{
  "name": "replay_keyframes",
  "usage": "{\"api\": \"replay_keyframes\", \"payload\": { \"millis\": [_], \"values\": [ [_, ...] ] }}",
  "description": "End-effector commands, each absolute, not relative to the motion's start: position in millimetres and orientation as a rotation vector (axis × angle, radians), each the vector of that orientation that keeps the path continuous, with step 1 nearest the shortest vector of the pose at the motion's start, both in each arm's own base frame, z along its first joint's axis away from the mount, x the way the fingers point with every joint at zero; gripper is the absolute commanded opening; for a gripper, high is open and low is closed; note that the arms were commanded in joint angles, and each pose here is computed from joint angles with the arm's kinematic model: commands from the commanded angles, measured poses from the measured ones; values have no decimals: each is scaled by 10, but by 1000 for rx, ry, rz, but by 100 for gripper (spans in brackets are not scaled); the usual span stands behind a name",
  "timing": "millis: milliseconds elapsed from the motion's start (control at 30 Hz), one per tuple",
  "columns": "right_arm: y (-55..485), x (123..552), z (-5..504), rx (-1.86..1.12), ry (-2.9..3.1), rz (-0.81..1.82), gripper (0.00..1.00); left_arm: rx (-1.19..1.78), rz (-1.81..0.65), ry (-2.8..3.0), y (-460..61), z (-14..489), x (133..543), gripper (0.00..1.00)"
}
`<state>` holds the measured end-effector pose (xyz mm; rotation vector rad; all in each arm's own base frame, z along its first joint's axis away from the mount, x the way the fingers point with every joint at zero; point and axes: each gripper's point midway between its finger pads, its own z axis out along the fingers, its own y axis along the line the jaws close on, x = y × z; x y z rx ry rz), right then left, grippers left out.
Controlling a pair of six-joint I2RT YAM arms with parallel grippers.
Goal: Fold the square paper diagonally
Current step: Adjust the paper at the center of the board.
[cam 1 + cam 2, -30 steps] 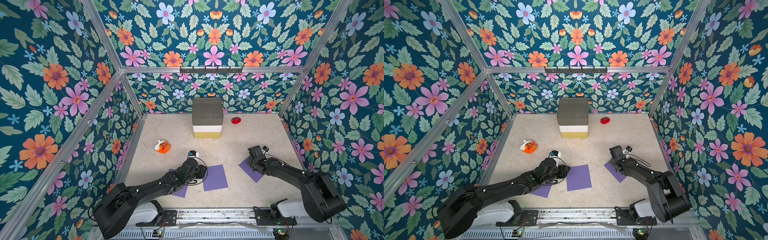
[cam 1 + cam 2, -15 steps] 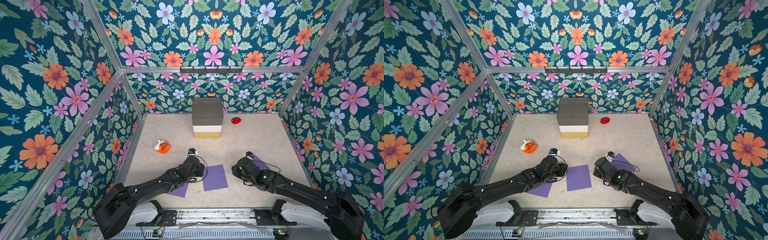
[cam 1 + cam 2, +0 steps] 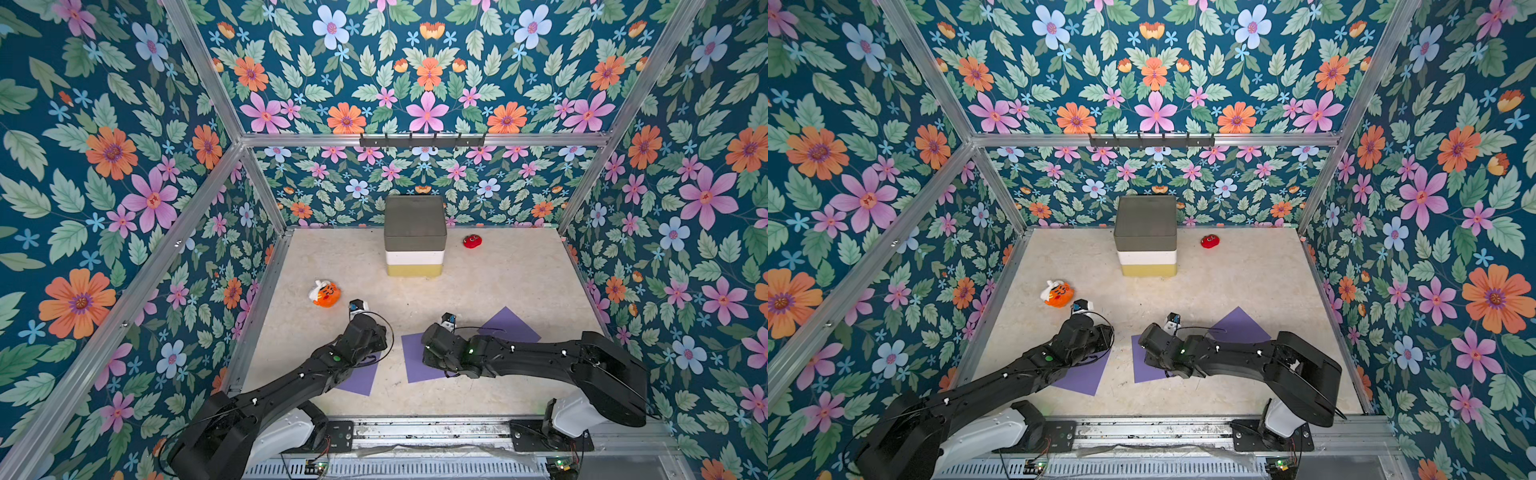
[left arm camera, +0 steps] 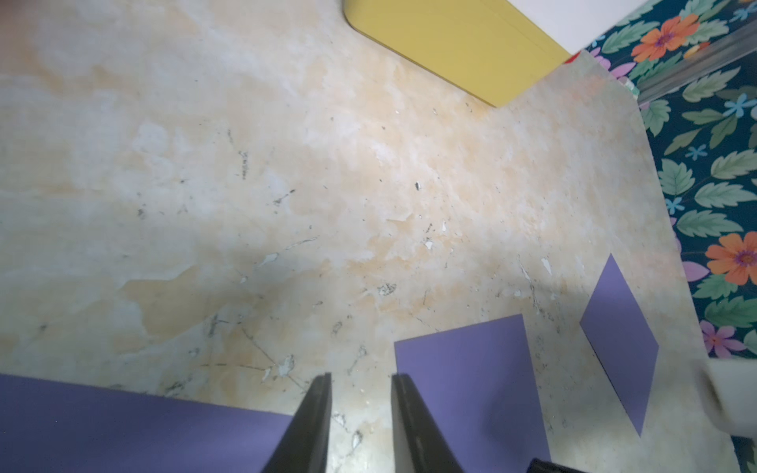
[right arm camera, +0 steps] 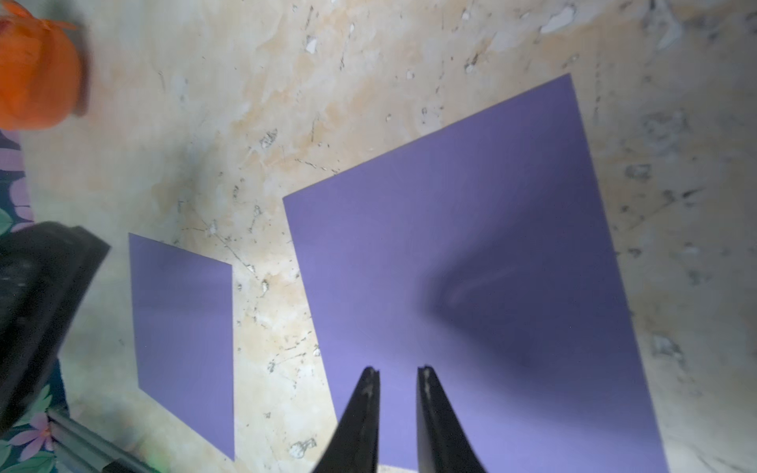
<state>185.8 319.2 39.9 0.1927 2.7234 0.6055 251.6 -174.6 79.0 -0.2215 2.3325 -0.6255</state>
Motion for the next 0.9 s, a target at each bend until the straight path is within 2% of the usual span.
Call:
{"api": "replay_keyframes", "payload": {
  "millis": [0, 300, 533, 867],
  "values": [
    [3196, 1806, 329, 149, 2761, 578, 21, -221, -698, 2319, -1793, 839, 2509, 32],
    [2922, 1716, 112, 126, 2825, 389, 18, -173, -791, 2340, -1933, 787, 2451, 31],
    [2731, 1803, -32, -15, 2837, 211, 19, -154, -797, 2348, -1964, 759, 2451, 30],
    [2657, 2110, 47, -440, 2806, 128, 22, -124, -713, 2342, -1877, 777, 2490, 31]
  ]
}}
